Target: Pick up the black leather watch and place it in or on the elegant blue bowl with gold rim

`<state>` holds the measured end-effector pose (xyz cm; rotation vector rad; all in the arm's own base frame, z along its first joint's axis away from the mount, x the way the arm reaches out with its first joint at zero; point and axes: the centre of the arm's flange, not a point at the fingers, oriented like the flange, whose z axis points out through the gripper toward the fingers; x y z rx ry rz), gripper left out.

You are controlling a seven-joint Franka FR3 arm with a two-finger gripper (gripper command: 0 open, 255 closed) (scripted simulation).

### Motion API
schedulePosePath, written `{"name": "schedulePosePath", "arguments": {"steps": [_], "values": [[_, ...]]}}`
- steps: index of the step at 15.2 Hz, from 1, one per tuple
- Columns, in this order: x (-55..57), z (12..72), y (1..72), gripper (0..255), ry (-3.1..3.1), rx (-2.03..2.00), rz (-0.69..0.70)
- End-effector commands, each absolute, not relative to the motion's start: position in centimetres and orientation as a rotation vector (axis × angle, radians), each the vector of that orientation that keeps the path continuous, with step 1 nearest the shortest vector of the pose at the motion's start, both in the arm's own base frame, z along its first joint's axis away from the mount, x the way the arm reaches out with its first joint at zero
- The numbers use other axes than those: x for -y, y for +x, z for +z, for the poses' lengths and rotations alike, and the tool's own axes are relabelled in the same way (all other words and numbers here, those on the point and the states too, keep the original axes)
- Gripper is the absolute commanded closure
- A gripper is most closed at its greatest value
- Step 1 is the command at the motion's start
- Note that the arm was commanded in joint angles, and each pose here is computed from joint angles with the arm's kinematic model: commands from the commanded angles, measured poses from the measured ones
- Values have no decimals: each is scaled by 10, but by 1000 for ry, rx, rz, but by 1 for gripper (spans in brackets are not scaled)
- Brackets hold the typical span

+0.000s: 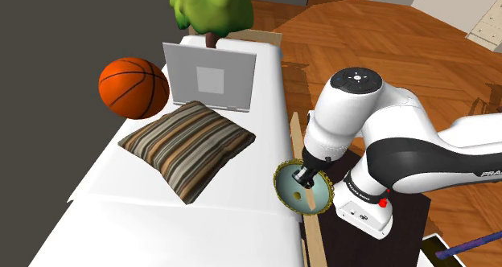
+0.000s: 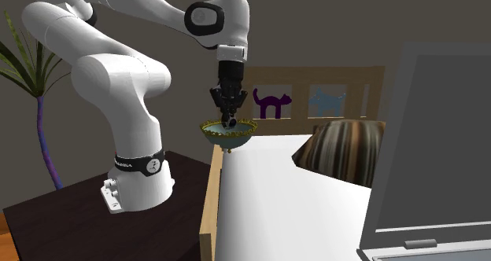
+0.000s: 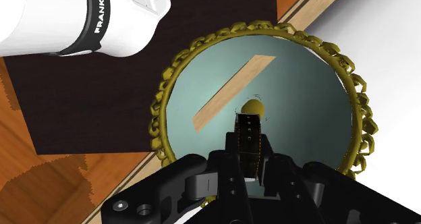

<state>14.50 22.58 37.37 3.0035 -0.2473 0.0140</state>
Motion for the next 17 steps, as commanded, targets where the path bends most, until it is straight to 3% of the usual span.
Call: {"name": "schedulePosePath", "arguments": {"steps": [1,6,10,17], "values": [[-226,374,145,0,3003,247,14],[-226,374,145,0,3003,247,14],[-232,423,145,0,3004,247,14],[-232,423,145,0,3004,247,14]]}}
